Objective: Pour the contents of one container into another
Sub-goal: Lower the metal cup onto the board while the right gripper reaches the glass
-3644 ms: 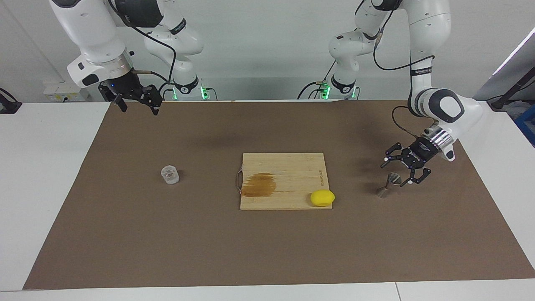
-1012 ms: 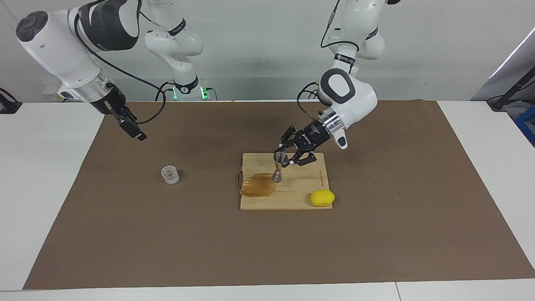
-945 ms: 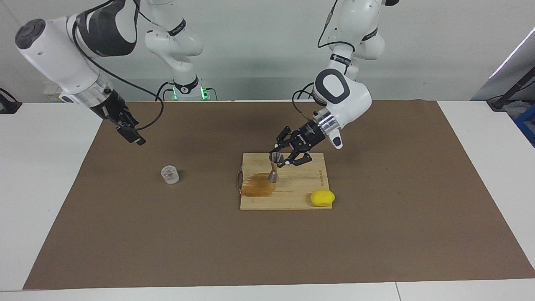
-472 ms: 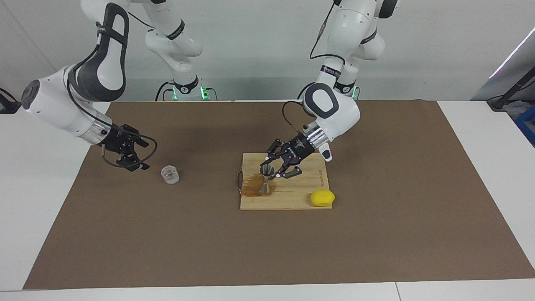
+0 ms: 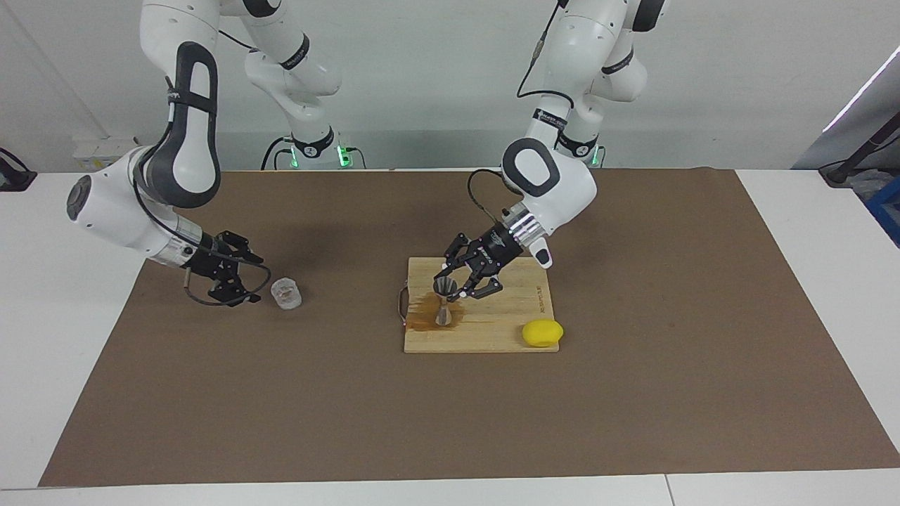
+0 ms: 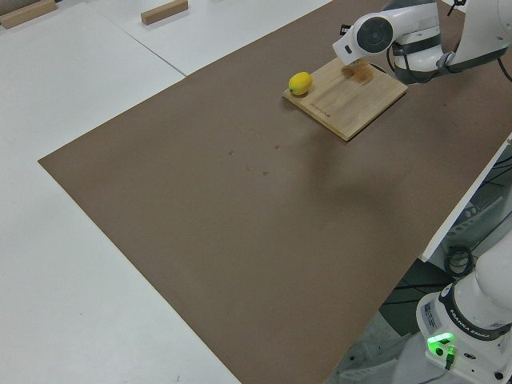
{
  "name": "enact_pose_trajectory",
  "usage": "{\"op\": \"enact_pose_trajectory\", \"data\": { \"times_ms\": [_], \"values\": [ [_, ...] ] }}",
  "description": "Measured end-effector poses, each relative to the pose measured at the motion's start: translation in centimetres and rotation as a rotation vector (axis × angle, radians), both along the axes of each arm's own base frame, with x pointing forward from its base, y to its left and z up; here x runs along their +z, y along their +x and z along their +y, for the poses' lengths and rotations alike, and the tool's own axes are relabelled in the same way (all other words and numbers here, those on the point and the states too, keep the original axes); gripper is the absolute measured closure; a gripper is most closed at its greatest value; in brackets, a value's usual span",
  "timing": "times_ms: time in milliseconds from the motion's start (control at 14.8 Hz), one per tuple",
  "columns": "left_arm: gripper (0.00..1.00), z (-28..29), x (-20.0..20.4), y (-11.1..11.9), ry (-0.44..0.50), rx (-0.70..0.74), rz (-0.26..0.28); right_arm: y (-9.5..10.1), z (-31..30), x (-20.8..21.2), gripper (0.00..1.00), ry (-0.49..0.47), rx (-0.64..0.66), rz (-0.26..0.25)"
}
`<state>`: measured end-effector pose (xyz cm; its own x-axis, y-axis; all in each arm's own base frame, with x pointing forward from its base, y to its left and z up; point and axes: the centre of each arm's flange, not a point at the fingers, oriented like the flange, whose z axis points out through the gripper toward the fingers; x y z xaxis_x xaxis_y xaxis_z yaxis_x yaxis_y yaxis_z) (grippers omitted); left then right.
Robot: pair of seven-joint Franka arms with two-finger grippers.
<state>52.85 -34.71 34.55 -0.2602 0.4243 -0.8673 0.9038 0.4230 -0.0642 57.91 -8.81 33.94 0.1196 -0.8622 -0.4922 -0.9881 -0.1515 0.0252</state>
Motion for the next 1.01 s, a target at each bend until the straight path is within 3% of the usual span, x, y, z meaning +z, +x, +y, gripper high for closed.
{"op": "enact_pose_trajectory", "data": {
  "times_ms": [405, 607, 675, 945, 1012],
  "values": [
    [0.50, -0.5, -0.8, -0.4, 0.010, -0.006, 0.010, 0.1, -1.9, -5.8, 0.00, 0.074, -0.004, 0.023],
    [0.47, -0.5, -0.9, -0.4, 0.011, -0.005, 0.010, 0.0, -2.0, -7.3, 0.00, 0.119, 0.010, 0.010],
    [0.42, -0.5, -0.9, -0.4, 0.011, -0.005, 0.010, 0.0, -1.8, -7.7, 0.00, 0.126, 0.018, 0.008],
    [0.01, -0.5, -0.9, -0.4, 0.010, -0.006, 0.011, 0.0, -1.1, -8.1, 0.00, 0.154, 0.012, 0.008],
    [0.00, -0.6, -0.8, -0.4, 0.009, -0.007, 0.010, 0.0, -1.0, -8.2, 0.00, 0.155, 0.014, 0.010]
  ]
}}
